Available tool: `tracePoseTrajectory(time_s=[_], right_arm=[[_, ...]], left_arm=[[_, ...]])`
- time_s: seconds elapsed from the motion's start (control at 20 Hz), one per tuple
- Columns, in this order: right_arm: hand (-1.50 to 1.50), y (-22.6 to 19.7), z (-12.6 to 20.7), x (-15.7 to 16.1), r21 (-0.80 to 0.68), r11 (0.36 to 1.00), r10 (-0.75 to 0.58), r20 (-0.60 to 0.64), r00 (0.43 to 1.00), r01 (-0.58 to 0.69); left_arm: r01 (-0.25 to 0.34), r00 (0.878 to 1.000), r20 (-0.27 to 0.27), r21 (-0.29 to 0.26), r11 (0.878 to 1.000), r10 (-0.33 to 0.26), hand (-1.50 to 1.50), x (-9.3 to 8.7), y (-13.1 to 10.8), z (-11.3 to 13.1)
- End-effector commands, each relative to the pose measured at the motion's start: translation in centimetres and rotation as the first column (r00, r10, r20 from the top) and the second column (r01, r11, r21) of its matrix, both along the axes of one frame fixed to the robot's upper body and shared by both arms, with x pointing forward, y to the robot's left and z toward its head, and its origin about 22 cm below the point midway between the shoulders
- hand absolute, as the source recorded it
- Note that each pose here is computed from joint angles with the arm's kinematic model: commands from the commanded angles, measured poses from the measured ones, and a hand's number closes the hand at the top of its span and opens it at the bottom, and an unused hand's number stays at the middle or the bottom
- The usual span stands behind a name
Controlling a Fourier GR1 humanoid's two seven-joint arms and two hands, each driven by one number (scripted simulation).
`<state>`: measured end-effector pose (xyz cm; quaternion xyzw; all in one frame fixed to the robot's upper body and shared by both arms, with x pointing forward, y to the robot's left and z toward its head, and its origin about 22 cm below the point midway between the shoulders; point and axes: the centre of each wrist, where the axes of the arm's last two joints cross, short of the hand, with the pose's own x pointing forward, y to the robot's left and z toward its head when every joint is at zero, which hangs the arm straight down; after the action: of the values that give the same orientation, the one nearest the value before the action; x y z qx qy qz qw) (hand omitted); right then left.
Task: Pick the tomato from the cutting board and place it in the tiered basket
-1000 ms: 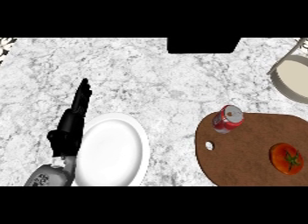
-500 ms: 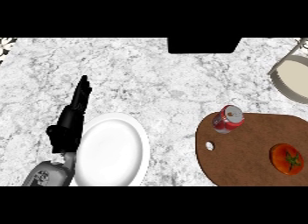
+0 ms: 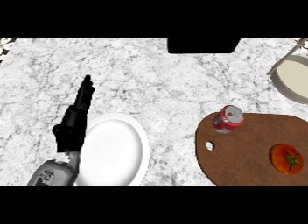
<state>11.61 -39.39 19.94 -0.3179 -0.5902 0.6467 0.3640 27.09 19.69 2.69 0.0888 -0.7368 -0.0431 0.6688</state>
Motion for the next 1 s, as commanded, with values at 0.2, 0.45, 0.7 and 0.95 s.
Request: tracePoseTrajectory(time_s=[0.2, 0.45, 0.7, 0.95], right_arm=[[-1.5, -2.6, -2.5, 1.5, -0.003, 1.0, -0.019, -0.007, 1.0, 0.019], [-1.5, -2.6, -5.0, 2.1, 0.003, 0.999, -0.043, -0.058, 0.997, 0.044], [-1.5, -3.0, -6.7, 4.2, 0.013, 0.999, -0.044, -0.095, 0.994, 0.046], [-1.5, -3.0, -7.4, 5.0, 0.039, 0.999, 0.0, -0.101, 0.995, 0.004]], left_arm=[[0.006, 1.0, -0.001, -0.011, 1.0, -0.006, 0.0, 0.1, 0.9, -0.3], [0.011, 1.0, 0.01, 0.008, 1.0, -0.011, 0.0, 0.2, 0.6, 0.9], [0.021, 1.0, 0.019, 0.008, 1.0, -0.022, 0.0, -0.7, -0.1, 0.2], [0.015, 1.0, -0.01, -0.002, 1.0, -0.015, 0.0, -0.3, 1.0, -0.3]])
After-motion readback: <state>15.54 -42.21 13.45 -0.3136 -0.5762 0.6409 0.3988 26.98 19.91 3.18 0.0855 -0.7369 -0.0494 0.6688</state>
